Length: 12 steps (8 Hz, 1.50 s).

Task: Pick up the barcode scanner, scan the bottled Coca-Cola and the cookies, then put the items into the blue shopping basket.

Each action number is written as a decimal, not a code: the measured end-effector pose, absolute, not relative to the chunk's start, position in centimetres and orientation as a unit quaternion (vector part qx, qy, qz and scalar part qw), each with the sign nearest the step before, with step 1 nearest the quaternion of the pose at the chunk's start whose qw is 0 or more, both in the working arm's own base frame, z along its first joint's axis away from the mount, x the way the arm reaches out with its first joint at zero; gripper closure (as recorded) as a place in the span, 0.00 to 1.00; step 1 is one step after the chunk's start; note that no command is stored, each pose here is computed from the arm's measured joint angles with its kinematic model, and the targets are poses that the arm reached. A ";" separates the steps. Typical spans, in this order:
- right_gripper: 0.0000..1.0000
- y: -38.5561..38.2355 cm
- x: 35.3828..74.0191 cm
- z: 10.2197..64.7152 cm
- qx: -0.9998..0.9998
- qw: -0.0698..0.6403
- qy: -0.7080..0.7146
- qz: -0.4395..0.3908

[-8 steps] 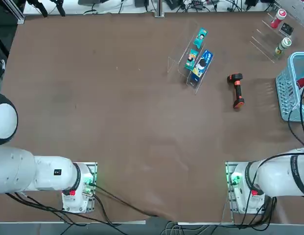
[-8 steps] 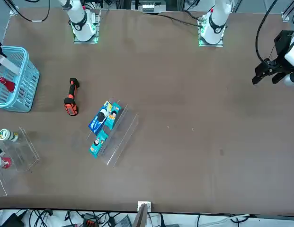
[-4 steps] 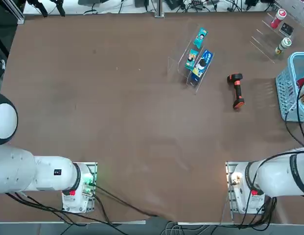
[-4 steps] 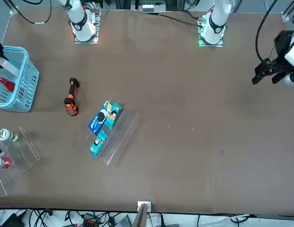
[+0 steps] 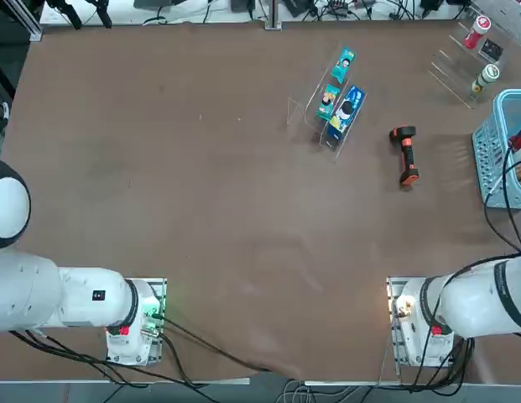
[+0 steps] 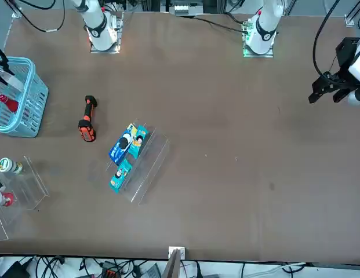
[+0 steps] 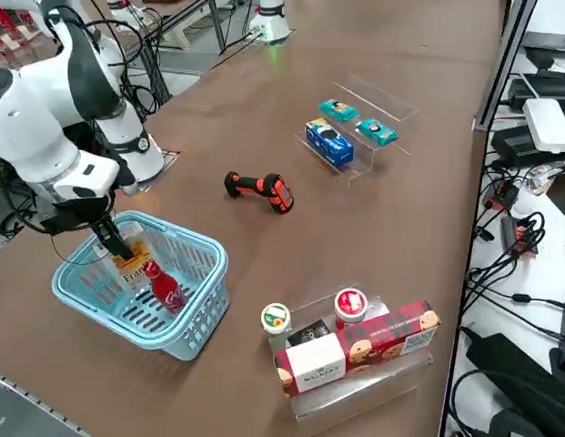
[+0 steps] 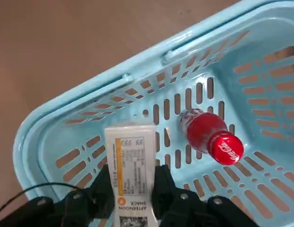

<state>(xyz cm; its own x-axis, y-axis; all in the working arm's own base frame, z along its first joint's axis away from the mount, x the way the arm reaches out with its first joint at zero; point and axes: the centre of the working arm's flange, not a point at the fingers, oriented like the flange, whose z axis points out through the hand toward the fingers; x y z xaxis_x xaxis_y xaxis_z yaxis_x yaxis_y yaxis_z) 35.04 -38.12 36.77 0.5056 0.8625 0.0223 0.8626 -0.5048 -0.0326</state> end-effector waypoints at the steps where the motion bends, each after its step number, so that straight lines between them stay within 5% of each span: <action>1: 0.60 -38.0 35.3 36.2 -0.870 0.024 -0.492 0.001; 7: 0.56 -37.1 37.1 34.4 -0.873 0.025 -0.486 0.026; 9: 0.41 -37.1 37.3 34.3 -0.877 0.025 -0.479 0.021; 11: 0.06 -37.2 37.5 34.4 -0.877 0.024 -0.479 0.022; 12: 0.00 -37.2 37.9 34.9 -0.876 0.019 -0.482 0.020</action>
